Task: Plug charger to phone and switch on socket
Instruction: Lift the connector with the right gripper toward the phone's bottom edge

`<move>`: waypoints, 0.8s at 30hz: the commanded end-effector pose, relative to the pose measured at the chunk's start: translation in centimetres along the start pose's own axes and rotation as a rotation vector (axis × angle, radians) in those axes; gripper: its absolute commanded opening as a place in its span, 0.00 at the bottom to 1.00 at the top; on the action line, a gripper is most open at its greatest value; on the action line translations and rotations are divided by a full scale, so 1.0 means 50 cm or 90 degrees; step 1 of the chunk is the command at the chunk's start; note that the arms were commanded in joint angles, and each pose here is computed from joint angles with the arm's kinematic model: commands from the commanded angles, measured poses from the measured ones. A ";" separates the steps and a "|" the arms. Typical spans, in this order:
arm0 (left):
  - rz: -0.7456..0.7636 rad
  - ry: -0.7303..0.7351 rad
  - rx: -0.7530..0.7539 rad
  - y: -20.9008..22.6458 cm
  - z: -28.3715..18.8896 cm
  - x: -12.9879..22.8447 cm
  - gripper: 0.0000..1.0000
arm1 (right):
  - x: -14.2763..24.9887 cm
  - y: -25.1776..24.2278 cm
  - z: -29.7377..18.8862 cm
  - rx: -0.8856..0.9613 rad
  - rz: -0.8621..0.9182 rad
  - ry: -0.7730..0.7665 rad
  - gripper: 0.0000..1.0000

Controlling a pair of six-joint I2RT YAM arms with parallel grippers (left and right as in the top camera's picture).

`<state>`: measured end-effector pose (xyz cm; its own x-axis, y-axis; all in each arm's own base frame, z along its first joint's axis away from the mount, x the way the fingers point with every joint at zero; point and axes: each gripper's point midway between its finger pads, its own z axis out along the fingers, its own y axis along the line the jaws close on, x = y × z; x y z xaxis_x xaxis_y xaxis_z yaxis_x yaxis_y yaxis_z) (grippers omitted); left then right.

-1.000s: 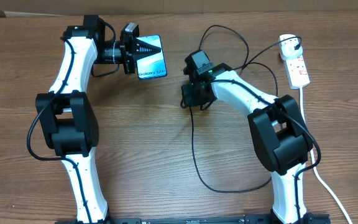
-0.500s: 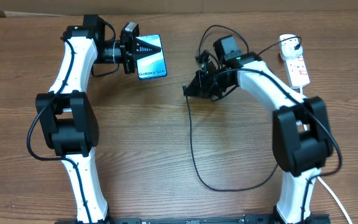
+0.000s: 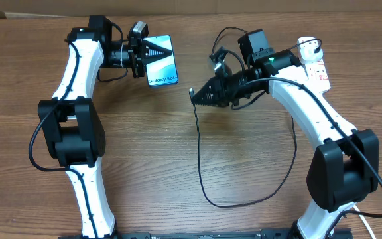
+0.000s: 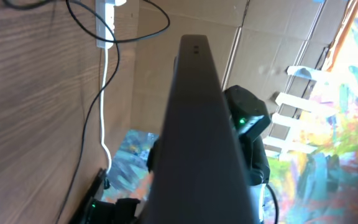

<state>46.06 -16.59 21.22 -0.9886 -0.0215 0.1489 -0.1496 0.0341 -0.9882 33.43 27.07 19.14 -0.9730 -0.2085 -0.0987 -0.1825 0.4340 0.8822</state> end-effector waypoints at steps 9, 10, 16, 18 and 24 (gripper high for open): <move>0.105 0.007 0.021 -0.053 0.005 0.006 0.04 | 0.035 0.081 -0.003 -0.101 -0.057 0.034 0.04; 0.108 0.008 0.021 -0.053 0.005 0.006 0.04 | 0.037 0.083 0.001 -0.102 -0.060 0.037 0.04; 0.105 0.017 0.018 -0.051 0.020 0.011 0.04 | 0.037 0.101 0.024 -0.107 -0.066 0.045 0.04; 0.106 0.020 0.017 -0.051 0.023 0.013 0.04 | 0.034 0.108 0.031 -0.110 -0.069 0.046 0.04; 0.099 0.020 0.017 -0.051 0.024 0.013 0.04 | 0.029 0.121 0.045 -0.116 -0.073 0.045 0.04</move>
<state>46.25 -17.70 21.29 -0.9982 0.0027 0.0594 -0.0593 0.0375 -0.9975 31.13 30.98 21.61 -0.9355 -0.3104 -0.1686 -0.2565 0.2688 0.9284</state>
